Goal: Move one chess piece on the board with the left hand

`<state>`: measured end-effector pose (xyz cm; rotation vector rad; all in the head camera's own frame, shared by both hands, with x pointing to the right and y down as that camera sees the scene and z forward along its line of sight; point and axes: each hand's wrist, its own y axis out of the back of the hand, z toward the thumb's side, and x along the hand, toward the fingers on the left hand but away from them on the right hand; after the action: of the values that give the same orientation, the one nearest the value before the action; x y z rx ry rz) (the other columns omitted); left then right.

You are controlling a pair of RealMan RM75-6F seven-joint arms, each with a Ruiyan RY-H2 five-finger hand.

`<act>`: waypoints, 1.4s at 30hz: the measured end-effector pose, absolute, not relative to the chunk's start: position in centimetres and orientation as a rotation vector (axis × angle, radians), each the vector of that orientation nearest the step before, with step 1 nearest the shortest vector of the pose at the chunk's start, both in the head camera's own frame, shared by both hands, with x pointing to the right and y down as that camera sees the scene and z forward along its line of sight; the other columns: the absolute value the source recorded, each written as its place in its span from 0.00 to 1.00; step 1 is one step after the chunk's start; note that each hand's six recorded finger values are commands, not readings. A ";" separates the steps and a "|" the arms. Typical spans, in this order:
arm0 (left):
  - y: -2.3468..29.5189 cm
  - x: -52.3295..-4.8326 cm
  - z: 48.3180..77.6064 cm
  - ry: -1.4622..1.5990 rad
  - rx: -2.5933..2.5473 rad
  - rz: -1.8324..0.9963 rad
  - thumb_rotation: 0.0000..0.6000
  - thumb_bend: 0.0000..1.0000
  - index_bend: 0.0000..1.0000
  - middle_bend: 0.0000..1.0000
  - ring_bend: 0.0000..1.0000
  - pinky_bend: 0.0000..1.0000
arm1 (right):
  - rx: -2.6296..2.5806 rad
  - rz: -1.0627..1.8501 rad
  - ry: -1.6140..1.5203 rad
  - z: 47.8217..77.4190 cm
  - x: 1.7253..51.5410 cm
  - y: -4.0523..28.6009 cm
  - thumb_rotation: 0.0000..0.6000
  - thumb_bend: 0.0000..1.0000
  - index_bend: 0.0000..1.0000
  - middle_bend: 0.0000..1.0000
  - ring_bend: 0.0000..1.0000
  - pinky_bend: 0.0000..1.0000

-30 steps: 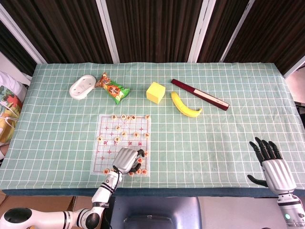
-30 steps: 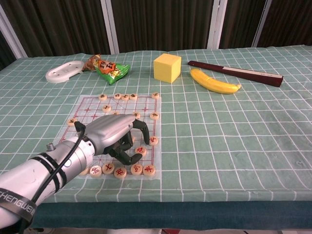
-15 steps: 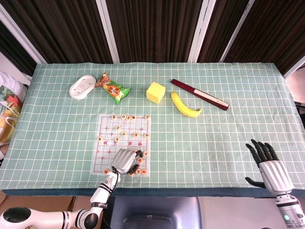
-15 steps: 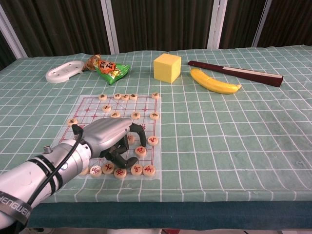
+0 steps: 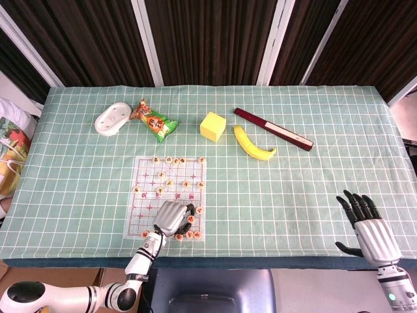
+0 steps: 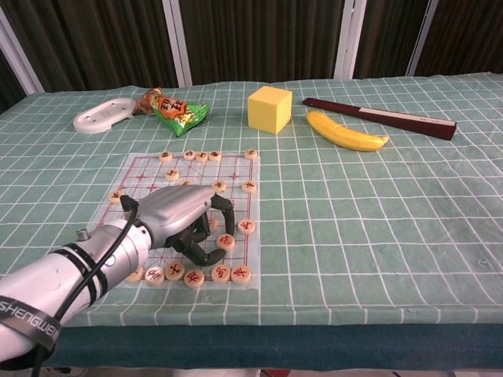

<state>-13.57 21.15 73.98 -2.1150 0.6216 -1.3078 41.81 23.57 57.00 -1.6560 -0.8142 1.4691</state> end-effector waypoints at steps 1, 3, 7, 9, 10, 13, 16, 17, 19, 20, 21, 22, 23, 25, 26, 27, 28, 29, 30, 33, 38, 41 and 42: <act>21.2 -13.6 74.0 0.621 -2.115 -1.309 1.00 0.35 0.59 1.00 1.00 1.00 | -1.656 1.470 -0.813 57.0 41.8 23.6 1.00 0.19 0.00 0.00 0.00 0.00; 21.1 -13.5 73.9 0.621 -2.117 -1.308 1.00 0.35 0.59 1.00 1.00 1.00 | -1.656 1.470 -0.810 57.1 41.7 23.6 1.00 0.19 0.00 0.00 0.00 0.00; 20.9 -13.5 73.3 0.630 -2.119 -1.296 1.00 0.35 0.59 1.00 1.00 1.00 | -1.653 1.472 -0.816 57.0 41.8 23.6 1.00 0.19 0.00 0.00 0.00 0.00; 20.7 -13.6 72.9 0.640 -2.114 -1.288 1.00 0.35 0.59 1.00 1.00 1.00 | -1.643 1.477 -0.825 56.9 42.0 23.5 1.00 0.19 0.00 0.00 0.00 0.00; 20.6 -13.7 72.7 0.644 -2.111 -1.286 1.00 0.35 0.59 1.00 1.00 1.00 | -1.637 1.480 -0.830 56.9 42.1 23.4 1.00 0.19 0.00 0.00 0.00 0.00; 20.3 -14.0 72.2 0.657 -2.105 -1.279 1.00 0.35 0.60 1.00 1.00 1.00 | -1.638 1.481 -0.831 56.8 42.1 23.5 1.00 0.19 0.00 0.00 0.00 0.00; 19.8 -14.7 71.7 0.676 -2.085 -1.280 1.00 0.35 0.60 1.00 1.00 1.00 | -1.645 1.477 -0.827 56.8 42.0 23.5 1.00 0.19 0.00 0.00 0.00 0.00; 19.7 -15.1 71.6 0.682 -2.076 -1.284 1.00 0.35 0.60 1.00 1.00 1.00 | -1.647 1.476 -0.829 56.7 42.0 23.5 1.00 0.19 0.00 0.00 0.00 0.00; 19.5 -16.2 71.7 0.686 -2.058 -1.304 1.00 0.35 0.60 1.00 1.00 1.00 | -1.647 1.474 -0.838 56.6 42.2 23.4 1.00 0.19 0.00 0.00 0.00 0.00; 19.4 -16.7 71.8 0.690 -2.053 -1.318 1.00 0.35 0.61 1.00 1.00 1.00 | -1.643 1.474 -0.842 56.5 42.3 23.4 1.00 0.19 0.00 0.00 0.00 0.00; 19.3 -17.2 72.0 0.696 -2.050 -1.331 1.00 0.35 0.61 1.00 1.00 1.00 | -1.640 1.476 -0.844 56.4 42.3 23.3 1.00 0.19 0.00 0.00 0.00 0.00; 19.2 -17.7 72.1 0.703 -2.049 -1.343 1.00 0.35 0.61 1.00 1.00 1.00 | -1.640 1.477 -0.844 56.4 42.4 23.3 1.00 0.19 0.00 0.00 0.00 0.00; 19.1 -18.1 72.2 0.713 -2.053 -1.356 1.00 0.35 0.61 1.00 1.00 1.00 | -1.639 1.477 -0.845 56.4 42.4 23.3 1.00 0.19 0.00 0.00 0.00 0.00; 19.1 -18.7 72.6 0.727 -2.067 -1.376 1.00 0.35 0.60 1.00 1.00 1.00 | -1.633 1.469 -0.845 56.4 42.3 23.3 1.00 0.19 0.00 0.00 0.00 0.00; 19.1 -18.9 72.7 0.728 -2.073 -1.383 1.00 0.35 0.60 1.00 1.00 1.00 | -1.630 1.467 -0.844 56.4 42.2 23.3 1.00 0.19 0.00 0.00 0.00 0.00; 19.1 -19.1 72.8 0.728 -2.077 -1.388 1.00 0.35 0.60 1.00 1.00 1.00 | -1.630 1.466 -0.842 56.5 42.1 23.3 1.00 0.19 0.00 0.00 0.00 0.00; 19.2 -19.3 72.9 0.725 -2.078 -1.391 1.00 0.35 0.60 1.00 1.00 1.00 | -1.630 1.466 -0.842 56.5 42.1 23.3 1.00 0.19 0.00 0.00 0.00 0.00; 19.4 -19.3 72.9 0.719 -2.079 -1.390 1.00 0.35 0.60 1.00 1.00 1.00 | -1.630 1.467 -0.842 56.5 42.1 23.3 1.00 0.19 0.00 0.00 0.00 0.00; 19.5 -19.3 72.9 0.717 -2.080 -1.388 1.00 0.35 0.60 1.00 1.00 1.00 | -1.629 1.469 -0.843 56.5 42.2 23.3 1.00 0.19 0.00 0.00 0.00 0.00; 19.8 -19.5 72.8 0.713 -2.077 -1.381 1.00 0.35 0.60 1.00 1.00 1.00 | -1.628 1.469 -0.847 56.5 42.2 23.3 1.00 0.19 0.00 0.00 0.00 0.00; 20.2 -20.0 72.9 0.718 -2.078 -1.389 1.00 0.35 0.60 1.00 1.00 1.00 | -1.630 1.469 -0.845 56.4 42.3 23.3 1.00 0.19 0.00 0.00 0.00 0.00; 20.4 -20.3 73.0 0.720 -2.080 -1.395 1.00 0.35 0.60 1.00 1.00 1.00 | -1.631 1.468 -0.842 56.5 42.2 23.4 1.00 0.19 0.00 0.00 0.00 0.00; 20.4 -20.3 73.1 0.720 -2.081 -1.395 1.00 0.35 0.60 1.00 1.00 1.00 | -1.631 1.467 -0.842 56.5 42.2 23.4 1.00 0.19 0.00 0.00 0.00 0.00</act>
<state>-20.30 20.45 73.07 -2.0813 0.7197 -1.3946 42.21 23.38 56.46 -1.6307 -0.8418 1.4672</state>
